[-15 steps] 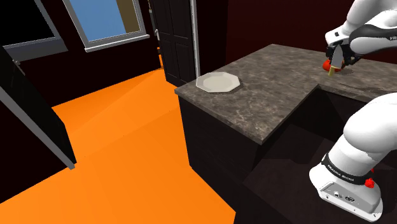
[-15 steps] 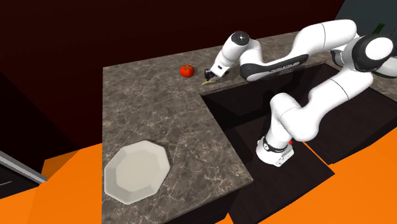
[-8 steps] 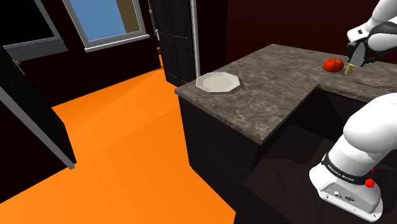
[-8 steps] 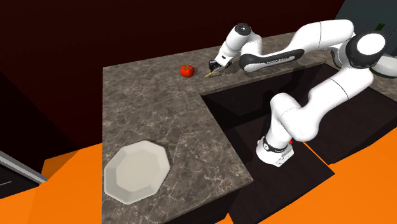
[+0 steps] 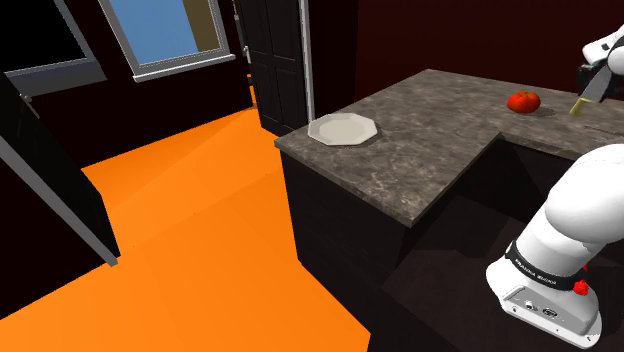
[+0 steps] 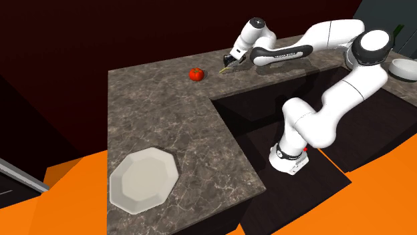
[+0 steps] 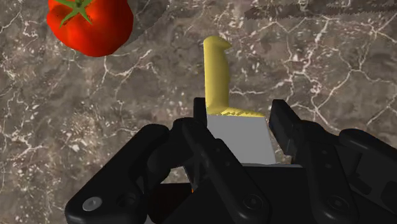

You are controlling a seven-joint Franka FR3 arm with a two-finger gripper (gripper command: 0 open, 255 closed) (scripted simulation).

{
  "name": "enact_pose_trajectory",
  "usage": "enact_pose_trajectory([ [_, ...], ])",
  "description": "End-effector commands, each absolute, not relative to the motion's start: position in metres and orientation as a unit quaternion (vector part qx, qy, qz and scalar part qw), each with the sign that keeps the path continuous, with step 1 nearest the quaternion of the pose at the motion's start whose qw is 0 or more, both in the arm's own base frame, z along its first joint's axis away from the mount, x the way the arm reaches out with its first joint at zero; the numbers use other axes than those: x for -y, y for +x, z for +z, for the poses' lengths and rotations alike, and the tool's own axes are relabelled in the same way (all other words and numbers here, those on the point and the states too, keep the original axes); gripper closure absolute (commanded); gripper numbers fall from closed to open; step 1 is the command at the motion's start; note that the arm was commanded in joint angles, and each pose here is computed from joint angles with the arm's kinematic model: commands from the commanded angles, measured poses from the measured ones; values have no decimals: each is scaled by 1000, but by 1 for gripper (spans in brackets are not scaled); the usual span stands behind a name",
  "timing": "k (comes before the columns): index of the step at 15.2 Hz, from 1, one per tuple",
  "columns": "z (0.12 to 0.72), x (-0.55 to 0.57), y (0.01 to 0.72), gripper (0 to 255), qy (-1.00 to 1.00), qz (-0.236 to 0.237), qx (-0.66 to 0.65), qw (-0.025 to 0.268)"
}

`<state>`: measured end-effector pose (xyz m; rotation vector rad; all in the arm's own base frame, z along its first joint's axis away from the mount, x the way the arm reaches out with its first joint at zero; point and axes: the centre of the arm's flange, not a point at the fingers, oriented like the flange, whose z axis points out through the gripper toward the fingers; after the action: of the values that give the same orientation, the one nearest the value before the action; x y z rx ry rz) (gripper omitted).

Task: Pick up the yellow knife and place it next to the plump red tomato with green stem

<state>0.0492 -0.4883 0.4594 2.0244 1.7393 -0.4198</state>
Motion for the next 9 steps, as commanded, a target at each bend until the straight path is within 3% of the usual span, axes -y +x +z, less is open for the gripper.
enact_pose_trajectory([
  [1,459,509,31,255,731,-152,-629,218],
  [9,428,535,9,255,731,-152,-629,218],
])
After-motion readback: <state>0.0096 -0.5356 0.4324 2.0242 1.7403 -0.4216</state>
